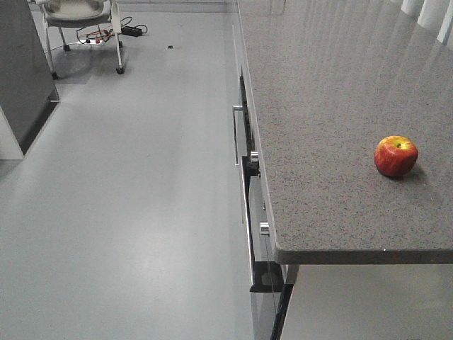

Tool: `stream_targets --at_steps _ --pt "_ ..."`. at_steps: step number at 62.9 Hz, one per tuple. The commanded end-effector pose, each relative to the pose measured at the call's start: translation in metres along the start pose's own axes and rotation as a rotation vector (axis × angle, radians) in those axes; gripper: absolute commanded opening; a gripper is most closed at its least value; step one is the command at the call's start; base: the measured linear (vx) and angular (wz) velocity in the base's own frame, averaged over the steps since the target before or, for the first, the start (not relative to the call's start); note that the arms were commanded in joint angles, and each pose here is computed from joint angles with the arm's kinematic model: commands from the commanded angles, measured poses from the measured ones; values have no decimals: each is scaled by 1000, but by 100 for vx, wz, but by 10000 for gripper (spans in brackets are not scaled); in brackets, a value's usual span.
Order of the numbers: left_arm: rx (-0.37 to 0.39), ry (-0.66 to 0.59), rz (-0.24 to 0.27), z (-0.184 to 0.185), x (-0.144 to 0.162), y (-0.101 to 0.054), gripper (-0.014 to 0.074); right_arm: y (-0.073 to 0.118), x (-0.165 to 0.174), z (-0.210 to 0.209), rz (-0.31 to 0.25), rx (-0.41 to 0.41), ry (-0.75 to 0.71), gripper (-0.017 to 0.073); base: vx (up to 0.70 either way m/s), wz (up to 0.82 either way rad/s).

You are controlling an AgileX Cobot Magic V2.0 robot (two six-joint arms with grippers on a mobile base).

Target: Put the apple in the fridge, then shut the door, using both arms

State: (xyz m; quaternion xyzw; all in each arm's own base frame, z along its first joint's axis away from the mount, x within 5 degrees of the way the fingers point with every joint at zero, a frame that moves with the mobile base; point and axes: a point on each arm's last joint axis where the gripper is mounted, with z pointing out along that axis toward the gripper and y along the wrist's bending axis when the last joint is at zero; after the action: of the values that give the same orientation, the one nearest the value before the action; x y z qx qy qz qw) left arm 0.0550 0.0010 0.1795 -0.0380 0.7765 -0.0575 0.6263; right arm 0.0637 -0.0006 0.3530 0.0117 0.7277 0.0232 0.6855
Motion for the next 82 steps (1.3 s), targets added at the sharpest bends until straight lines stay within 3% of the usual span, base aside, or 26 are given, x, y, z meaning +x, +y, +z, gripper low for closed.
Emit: stream_targets --at_steps 1,13,17,29,43,72,78,82 --pt "27 -42 -2 1 1 -2 -6 1 -42 13 -92 22 -26 177 0 0" --pt "27 -42 -2 1 1 -2 -6 4 -64 45 -111 30 22 624 0 0" --pt "27 -42 -2 1 1 -2 -6 4 -61 54 -125 31 44 729 0 0" --pt "27 -42 -2 1 1 -2 -6 5 -59 80 -122 32 127 712 0 0" --pt "27 -42 -2 1 1 -2 -6 5 -87 120 -121 81 305 681 0 0" --pt "27 -42 -2 1 1 -2 -6 5 -122 237 -202 159 519 660 0 0" --pt "27 -42 -2 1 1 -2 -6 -3 -120 264 -169 162 550 656 0 0" --pt "27 -42 -2 1 1 -2 -6 -13 -115 280 -107 136 585 652 0 0"
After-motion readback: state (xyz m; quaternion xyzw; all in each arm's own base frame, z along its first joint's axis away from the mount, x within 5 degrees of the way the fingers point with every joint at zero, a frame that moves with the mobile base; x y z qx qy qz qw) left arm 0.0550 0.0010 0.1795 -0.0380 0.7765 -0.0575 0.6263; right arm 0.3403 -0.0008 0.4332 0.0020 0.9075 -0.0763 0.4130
